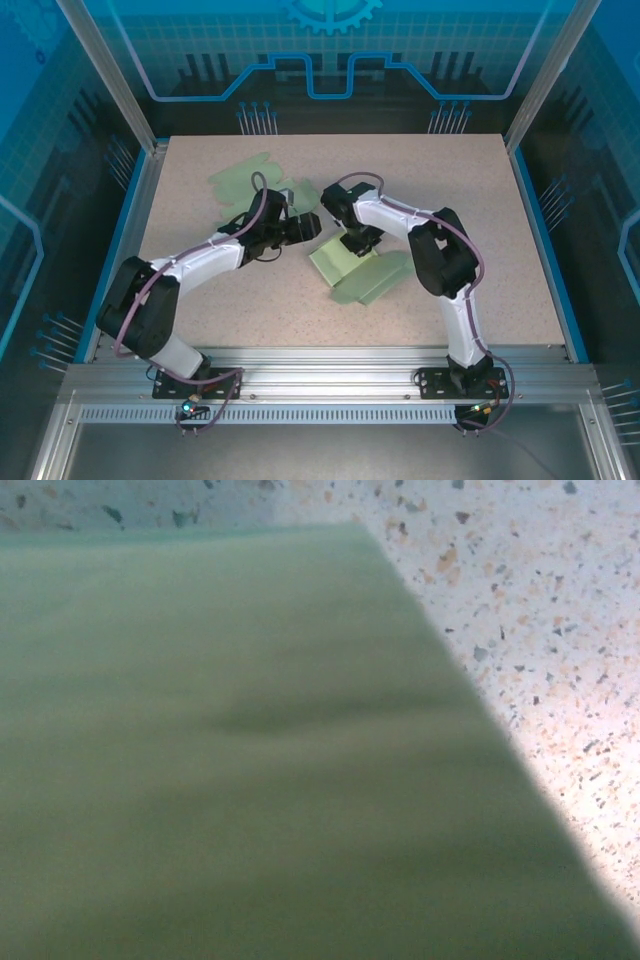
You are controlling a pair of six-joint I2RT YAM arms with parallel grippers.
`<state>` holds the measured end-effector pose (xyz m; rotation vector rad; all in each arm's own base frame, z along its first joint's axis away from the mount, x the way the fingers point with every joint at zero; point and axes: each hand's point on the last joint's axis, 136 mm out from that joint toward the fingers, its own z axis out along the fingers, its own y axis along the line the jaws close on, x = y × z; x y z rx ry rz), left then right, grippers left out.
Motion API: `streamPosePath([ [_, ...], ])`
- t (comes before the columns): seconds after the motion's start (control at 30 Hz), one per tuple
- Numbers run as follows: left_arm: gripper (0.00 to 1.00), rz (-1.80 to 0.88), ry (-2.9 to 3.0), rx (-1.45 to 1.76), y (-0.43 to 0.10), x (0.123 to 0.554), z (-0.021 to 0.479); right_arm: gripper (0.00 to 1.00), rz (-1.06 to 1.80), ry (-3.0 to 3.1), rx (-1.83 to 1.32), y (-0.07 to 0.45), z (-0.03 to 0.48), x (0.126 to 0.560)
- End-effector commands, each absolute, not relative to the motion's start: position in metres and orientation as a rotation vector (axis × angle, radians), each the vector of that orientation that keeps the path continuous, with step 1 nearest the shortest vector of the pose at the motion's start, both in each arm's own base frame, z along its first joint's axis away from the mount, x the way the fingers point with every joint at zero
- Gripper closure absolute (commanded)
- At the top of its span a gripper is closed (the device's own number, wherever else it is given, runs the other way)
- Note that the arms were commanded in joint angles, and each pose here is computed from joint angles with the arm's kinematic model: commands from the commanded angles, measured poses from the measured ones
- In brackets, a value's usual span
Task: Fold the paper box
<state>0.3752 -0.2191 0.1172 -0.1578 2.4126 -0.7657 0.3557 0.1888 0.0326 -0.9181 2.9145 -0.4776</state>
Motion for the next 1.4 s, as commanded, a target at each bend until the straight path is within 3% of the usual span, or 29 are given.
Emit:
streamPosePath([
  [0.0, 0.22, -0.833, 2.485, -0.025, -0.237, 0.365, 0.104, 0.82, -0.509, 2.995, -1.024, 0.179, 0.018, 0.344],
  [0.37, 0.34, -0.656, 2.611, 0.008, -0.236, 0.366, 0.052, 0.62, -0.488, 2.921, -0.957, 0.193, 0.034, 0.369],
  [0.53, 0.35, -0.572, 2.631, -0.032, -0.228, 0.366, 0.045, 0.61, -0.536, 2.87, -0.942, 0.194, 0.038, 0.378],
  [0.67, 0.39, -0.525, 2.638, -0.06, -0.225, 0.368, 0.041, 0.64, -0.696, 2.78, -0.968, 0.195, 0.038, 0.385],
  [0.87, 0.43, -0.547, 2.625, -0.085, -0.231, 0.37, 0.042, 0.82, -0.844, 2.727, -0.989, 0.196, 0.027, 0.38],
  [1.03, 0.42, -0.575, 2.591, -0.158, -0.23, 0.372, 0.049, 0.83, -0.833, 2.76, -0.964, 0.196, 0.014, 0.371],
  [1.2, 0.27, -0.584, 2.546, -0.276, -0.22, 0.361, 0.068, 0.82, -0.796, 2.776, -0.914, 0.198, 0.019, 0.368],
  [1.37, 0.25, -0.496, 2.442, -0.282, -0.204, 0.348, 0.095, 0.75, -0.695, 2.789, -0.893, 0.207, 0.022, 0.367],
])
